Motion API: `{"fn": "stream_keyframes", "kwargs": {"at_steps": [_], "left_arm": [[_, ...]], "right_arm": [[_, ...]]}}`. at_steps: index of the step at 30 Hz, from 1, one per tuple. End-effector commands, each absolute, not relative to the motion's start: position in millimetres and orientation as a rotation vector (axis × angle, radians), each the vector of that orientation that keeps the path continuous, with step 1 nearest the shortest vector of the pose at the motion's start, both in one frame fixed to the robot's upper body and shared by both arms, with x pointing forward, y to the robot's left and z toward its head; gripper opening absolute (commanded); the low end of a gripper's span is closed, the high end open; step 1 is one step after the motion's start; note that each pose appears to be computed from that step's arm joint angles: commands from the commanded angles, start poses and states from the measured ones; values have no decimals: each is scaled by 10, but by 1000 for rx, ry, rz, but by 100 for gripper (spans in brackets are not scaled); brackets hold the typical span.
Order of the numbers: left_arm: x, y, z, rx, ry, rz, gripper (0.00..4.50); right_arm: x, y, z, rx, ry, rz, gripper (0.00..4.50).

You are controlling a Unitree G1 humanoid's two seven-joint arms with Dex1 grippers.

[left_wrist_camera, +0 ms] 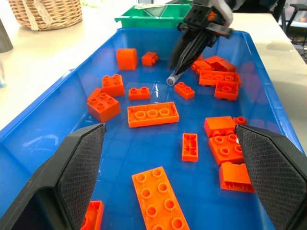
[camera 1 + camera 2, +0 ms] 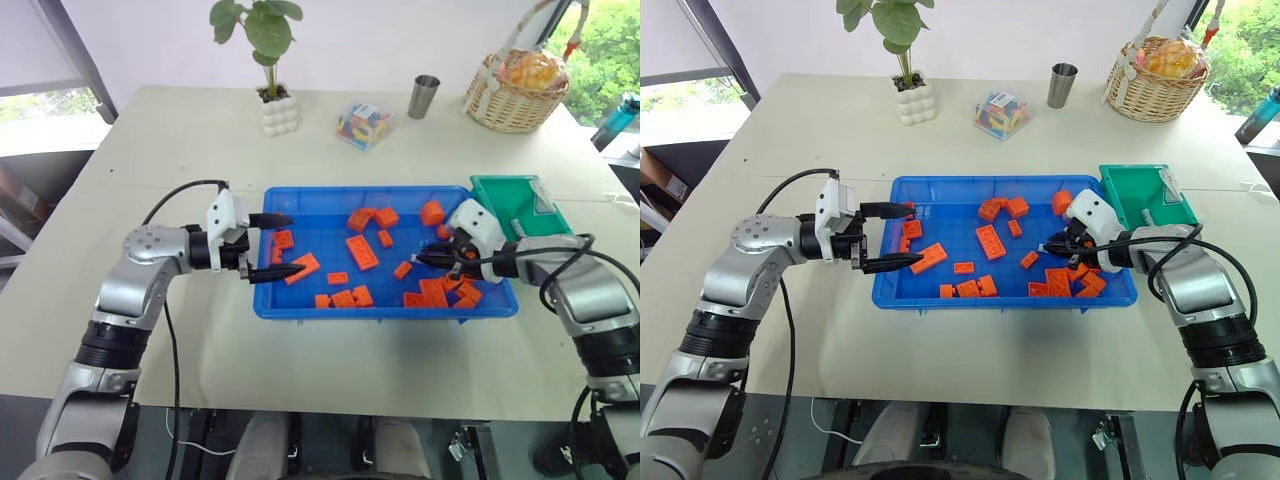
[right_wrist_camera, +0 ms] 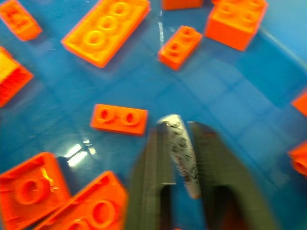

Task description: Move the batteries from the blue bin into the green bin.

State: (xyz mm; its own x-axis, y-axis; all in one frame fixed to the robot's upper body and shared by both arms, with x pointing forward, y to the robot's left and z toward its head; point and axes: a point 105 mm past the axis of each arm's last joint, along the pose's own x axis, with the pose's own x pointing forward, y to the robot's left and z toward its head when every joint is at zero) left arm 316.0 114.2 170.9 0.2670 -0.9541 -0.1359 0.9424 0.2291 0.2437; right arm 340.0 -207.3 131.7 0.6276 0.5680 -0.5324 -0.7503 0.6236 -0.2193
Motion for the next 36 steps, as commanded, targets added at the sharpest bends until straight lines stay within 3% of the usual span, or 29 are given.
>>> {"fn": "stream_keyframes", "kwargs": {"at_steps": [1,12,15,19,25,29,32,36], "left_arm": [[3157,1126,1803,329,-85,-1316,450],[3178,1136,1813,331,-94,-1308,450],[3179,1139,1819,334,-99,-1307,450],[3187,1146,1824,336,-103,-1301,450],[3184,1155,1821,335,-103,-1298,450],[3174,1147,1804,333,-98,-1304,450],[3173,1144,1794,335,-94,-1309,450],[3182,1143,1799,336,-94,-1312,450]], "right_arm": [[3432,-2134,1463,-473,401,758,271],[3460,-2206,1183,-472,484,756,271],[3470,-2194,1184,-466,478,760,193],[3477,-2170,1248,-465,455,760,14],[3490,-2102,1636,-426,334,725,8],[3494,-2117,2206,-317,188,630,8],[3516,-2446,2410,-333,161,453,8],[3479,-2935,2447,-364,189,249,8]]}}
